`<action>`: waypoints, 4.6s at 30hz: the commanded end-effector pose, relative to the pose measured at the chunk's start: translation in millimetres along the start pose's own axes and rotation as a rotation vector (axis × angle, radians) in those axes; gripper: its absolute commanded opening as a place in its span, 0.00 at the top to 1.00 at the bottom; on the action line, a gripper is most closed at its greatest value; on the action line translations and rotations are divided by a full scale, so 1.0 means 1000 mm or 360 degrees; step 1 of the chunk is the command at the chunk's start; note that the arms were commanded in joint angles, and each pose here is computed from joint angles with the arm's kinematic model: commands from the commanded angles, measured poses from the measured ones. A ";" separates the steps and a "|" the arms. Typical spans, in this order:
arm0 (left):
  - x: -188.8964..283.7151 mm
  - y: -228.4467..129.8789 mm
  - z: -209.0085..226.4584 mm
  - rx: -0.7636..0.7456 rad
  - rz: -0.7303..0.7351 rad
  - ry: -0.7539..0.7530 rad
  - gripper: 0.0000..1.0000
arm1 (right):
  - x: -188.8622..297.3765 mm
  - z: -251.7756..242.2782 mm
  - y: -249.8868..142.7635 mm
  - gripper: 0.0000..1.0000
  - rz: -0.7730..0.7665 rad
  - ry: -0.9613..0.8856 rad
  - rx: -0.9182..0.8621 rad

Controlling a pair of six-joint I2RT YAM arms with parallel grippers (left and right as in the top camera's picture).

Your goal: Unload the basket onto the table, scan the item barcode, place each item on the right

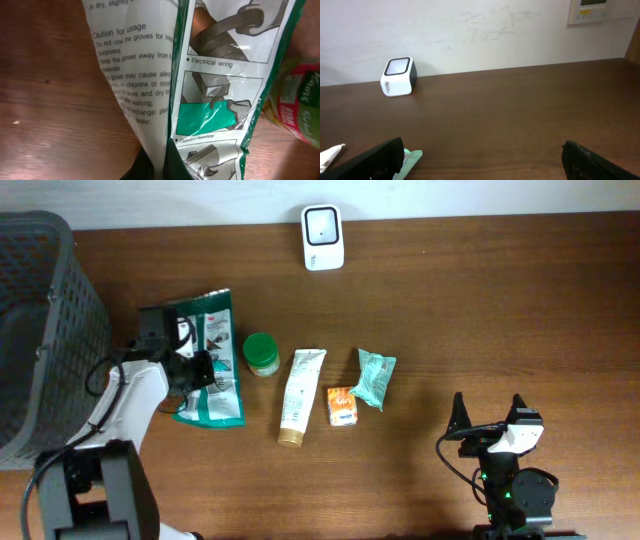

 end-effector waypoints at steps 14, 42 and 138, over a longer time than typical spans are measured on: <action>0.027 0.018 -0.078 -0.0128 -0.0093 -0.0154 0.01 | 0.000 0.001 -0.003 0.02 0.0010 0.0010 -0.0009; 0.196 0.097 0.078 -0.0288 -0.0655 0.0664 0.01 | 0.000 0.001 -0.003 0.02 0.0009 0.0010 -0.0009; 0.211 0.094 -0.017 -0.0615 -0.0823 0.0134 0.01 | -0.018 0.094 0.159 0.02 0.0599 0.0614 -0.0096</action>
Point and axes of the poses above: each gripper's point midway between its finger pads, its own x axis back along the fingers, its own z axis along the line the jaws close on, y = z × x, the point moved 5 cm from there along x, back along the fingers, and after that the axes turned 7 degrees about -x, right-handed, at the moved point
